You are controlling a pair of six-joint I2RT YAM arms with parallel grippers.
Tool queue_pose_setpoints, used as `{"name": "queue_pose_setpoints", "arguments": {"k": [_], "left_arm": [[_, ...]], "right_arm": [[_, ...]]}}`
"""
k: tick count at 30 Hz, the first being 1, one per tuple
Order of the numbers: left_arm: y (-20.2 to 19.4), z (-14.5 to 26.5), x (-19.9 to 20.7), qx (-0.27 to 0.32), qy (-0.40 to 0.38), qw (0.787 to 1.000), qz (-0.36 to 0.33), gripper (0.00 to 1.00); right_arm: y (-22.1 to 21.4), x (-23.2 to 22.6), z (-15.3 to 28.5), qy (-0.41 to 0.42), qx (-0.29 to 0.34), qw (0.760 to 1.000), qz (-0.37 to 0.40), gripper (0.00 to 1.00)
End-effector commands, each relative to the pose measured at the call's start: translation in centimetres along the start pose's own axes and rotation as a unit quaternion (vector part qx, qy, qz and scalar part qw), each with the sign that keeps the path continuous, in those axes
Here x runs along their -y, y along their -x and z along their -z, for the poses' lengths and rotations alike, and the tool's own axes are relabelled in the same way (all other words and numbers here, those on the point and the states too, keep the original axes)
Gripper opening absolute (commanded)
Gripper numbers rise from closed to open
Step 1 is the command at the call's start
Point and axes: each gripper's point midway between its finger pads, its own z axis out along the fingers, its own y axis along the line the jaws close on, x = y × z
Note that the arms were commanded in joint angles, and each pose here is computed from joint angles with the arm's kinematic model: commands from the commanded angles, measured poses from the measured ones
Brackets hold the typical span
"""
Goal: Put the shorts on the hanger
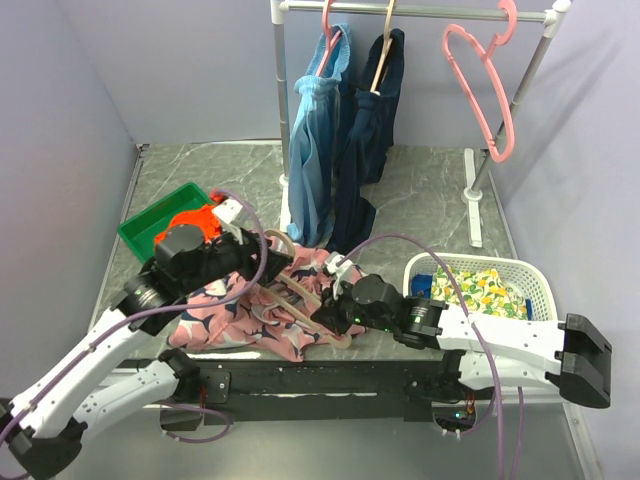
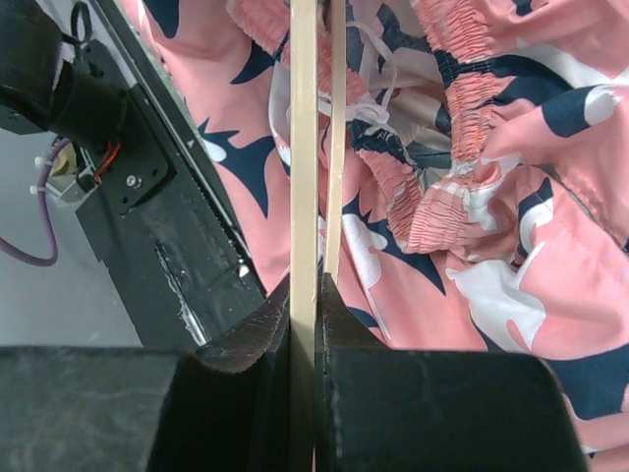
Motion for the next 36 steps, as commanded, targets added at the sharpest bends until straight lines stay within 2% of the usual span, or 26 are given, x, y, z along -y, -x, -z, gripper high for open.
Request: {"name": "queue_pose_setpoints", "arguments": {"k": [1,3,8,11,15,20,22,23,24,26,27,28,30,31,34,36], "left_arm": [[1.4,-1.4,1.7,0.024,-0.034,0.999,-0.001,0.78],[1.4,-2.1,1.8,0.033,-0.033,0.999,0.004,0.8],[0.6,-4.1,1.8,0.031,-0.032,0.999,0.028,0.79],[0.1,-5.1,2.0,0.031,-0.023,0.998,0.041,0.75],[-0.3,-5.6,1.2,0.036,0.013,0.997,0.061,0.62],[0.3,-4.9,0.0,0.065,0.051,0.994,0.077,0.59],[0.4,-4.9,0.7,0.068,0.032,0.994,0.075,0.51],[0.5,-5.0,0.7,0.068,0.031,0.994,0.078,0.44],[0.4,-5.0,0.8,0.066,0.031,0.994,0.077,0.24],[0.2,-5.0,0.4,0.063,0.042,0.994,0.075,0.11],[0.3,-4.7,0.2,0.065,0.046,0.994,0.073,0.01],[0.1,-4.5,0.0,0.065,0.053,0.994,0.073,0.01],[0.3,-3.8,-0.3,0.073,0.06,0.993,0.069,0.01],[0.2,-3.7,-0.5,0.074,0.063,0.993,0.069,0.01],[0.2,-3.0,-0.8,0.082,0.071,0.992,0.069,0.01],[0.3,-2.6,-1.1,0.089,0.079,0.99,0.073,0.01]], "right_arm": [[4.2,-1.9,-0.3,0.017,0.062,0.998,0.007,0.0],[3.9,-2.0,-0.6,0.013,0.055,0.998,0.01,0.0],[3.5,-2.1,-1.2,0.001,0.043,0.999,0.017,0.0],[3.6,-2.2,-1.2,0.001,0.044,0.999,0.018,0.0],[3.7,-1.7,-1.2,-0.017,0.048,0.999,0.018,0.0],[3.4,-1.6,-1.1,-0.018,0.047,0.999,0.019,0.0],[3.4,-1.6,-1.2,-0.023,0.047,0.998,0.02,0.0],[3.5,-1.5,-1.3,-0.027,0.045,0.998,0.019,0.0],[3.5,-1.3,-1.3,-0.032,0.044,0.998,0.016,0.0],[4.0,-1.2,-1.2,-0.044,0.051,0.998,0.002,0.02],[3.7,-0.9,-1.0,-0.051,0.046,0.998,0.0,0.08],[3.9,-0.7,-0.6,-0.058,0.051,0.997,-0.014,0.27],[4.3,-0.9,0.0,-0.055,0.057,0.997,-0.025,0.43],[4.8,-1.1,0.8,-0.051,0.065,0.996,-0.038,0.6],[6.5,-0.9,3.1,-0.061,0.103,0.99,-0.078,0.76],[6.8,0.7,4.3,-0.097,0.129,0.98,-0.114,0.8]]}}
